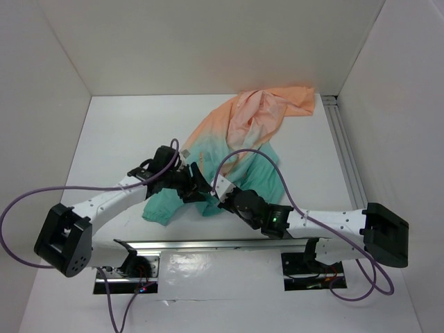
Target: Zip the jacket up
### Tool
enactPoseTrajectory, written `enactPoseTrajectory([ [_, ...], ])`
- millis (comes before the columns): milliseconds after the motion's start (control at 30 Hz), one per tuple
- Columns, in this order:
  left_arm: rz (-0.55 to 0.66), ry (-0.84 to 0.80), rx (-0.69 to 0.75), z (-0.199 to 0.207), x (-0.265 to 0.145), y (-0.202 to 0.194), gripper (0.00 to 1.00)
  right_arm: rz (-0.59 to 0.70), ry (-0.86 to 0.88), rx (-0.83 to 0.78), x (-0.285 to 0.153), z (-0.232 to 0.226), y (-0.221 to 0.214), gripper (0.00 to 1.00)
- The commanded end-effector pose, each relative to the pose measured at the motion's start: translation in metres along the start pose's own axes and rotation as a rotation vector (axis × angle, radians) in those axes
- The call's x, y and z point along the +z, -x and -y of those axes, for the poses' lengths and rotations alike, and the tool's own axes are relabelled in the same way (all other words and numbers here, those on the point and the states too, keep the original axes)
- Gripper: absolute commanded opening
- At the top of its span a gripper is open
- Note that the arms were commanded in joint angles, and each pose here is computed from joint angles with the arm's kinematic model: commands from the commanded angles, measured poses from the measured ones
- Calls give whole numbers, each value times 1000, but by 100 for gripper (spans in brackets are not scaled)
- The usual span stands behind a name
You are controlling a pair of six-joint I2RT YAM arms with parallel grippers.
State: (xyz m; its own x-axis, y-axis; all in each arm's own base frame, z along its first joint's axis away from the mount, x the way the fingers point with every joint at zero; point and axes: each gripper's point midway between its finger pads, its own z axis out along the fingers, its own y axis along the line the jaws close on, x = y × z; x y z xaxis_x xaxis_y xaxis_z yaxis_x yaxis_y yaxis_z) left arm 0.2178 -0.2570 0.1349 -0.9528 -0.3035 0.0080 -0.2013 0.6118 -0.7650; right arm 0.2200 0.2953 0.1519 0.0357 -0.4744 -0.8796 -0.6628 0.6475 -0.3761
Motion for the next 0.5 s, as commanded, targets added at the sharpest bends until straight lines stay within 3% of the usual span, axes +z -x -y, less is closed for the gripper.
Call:
enactPoseTrajectory([
  [0,118,-131,9,22,0,9,63,41,-13,44,3,5,21,0],
  [100,176,-161,30,24,1,15,63,38,-21,47,4,8,20,0],
  [467,197,-255,157,42,12,12,67,38,-21,56,4,8,20,0],
])
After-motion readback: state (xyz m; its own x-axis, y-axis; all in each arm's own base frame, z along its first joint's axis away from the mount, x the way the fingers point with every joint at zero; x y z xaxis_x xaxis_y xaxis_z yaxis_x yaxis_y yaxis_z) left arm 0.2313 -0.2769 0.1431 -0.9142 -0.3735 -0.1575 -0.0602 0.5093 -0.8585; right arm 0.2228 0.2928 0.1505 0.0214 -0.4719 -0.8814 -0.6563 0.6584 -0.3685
